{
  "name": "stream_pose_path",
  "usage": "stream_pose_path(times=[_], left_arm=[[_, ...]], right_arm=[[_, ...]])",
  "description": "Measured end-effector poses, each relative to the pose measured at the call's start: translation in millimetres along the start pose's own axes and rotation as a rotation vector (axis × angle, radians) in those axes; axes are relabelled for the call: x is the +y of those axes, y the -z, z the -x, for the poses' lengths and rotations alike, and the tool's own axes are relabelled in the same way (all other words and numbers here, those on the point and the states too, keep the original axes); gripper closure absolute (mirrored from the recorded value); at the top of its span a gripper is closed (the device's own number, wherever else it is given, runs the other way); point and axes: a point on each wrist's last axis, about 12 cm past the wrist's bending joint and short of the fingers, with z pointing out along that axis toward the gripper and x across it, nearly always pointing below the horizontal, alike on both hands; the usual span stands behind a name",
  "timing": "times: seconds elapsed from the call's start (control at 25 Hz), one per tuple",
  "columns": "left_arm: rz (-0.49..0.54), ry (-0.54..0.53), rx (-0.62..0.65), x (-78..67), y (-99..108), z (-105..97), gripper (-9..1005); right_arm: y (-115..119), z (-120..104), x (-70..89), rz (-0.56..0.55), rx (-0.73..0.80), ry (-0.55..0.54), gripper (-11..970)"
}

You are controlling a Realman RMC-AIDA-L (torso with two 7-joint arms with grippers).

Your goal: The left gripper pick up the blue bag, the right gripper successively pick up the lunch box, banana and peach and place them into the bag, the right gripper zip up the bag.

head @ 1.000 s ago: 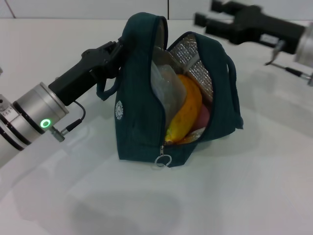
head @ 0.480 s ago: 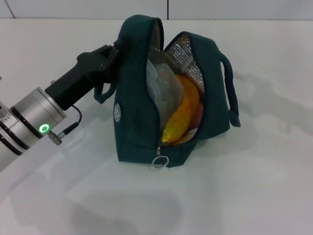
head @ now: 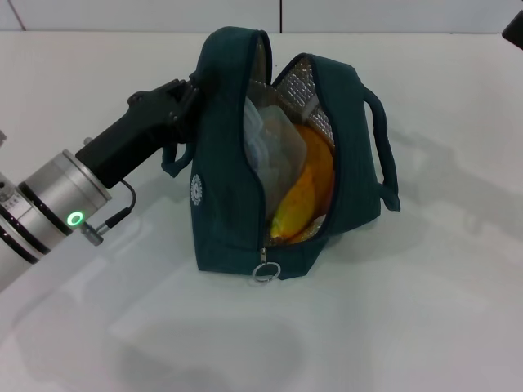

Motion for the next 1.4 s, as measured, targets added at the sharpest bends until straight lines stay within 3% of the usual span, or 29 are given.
stream_pose_path(times=[0.44, 0.64, 0.72, 0.92, 1.12, 1.4], left_arm=[[0.012, 0.005, -0.019, 0.0, 0.7, 0.3, 950], [0.014, 0.006, -0.024, 0.0, 0.9, 0.6, 939], [0.012, 0.007, -0.03, -0.2, 0.6, 1.2, 906], [0.01, 0.006, -0.027, -0.5, -2.1, 1.2, 850], [0.01, 0.007, -0.029, -0.8, -2.9, 1.3, 837], [0.003, 0.014, -0.034, -2.1, -3.6, 1.3, 836]], right_arm=[[-4.0, -2.5, 1.5, 0.038, 0.049, -0.004, 271], [-3.2, -4.2, -0.6, 0.076, 0.143, -0.036, 274], [-7.0, -8.8, 0.5, 0.116, 0.205, -0.051, 275], [-27.7, -31.8, 15.2, 0.306, 0.41, -0.098, 458], [-44.4, -48.7, 33.3, 0.459, 0.564, -0.111, 462], [-69.6, -80.0, 38.6, 0.454, 0.711, -0.148, 471]])
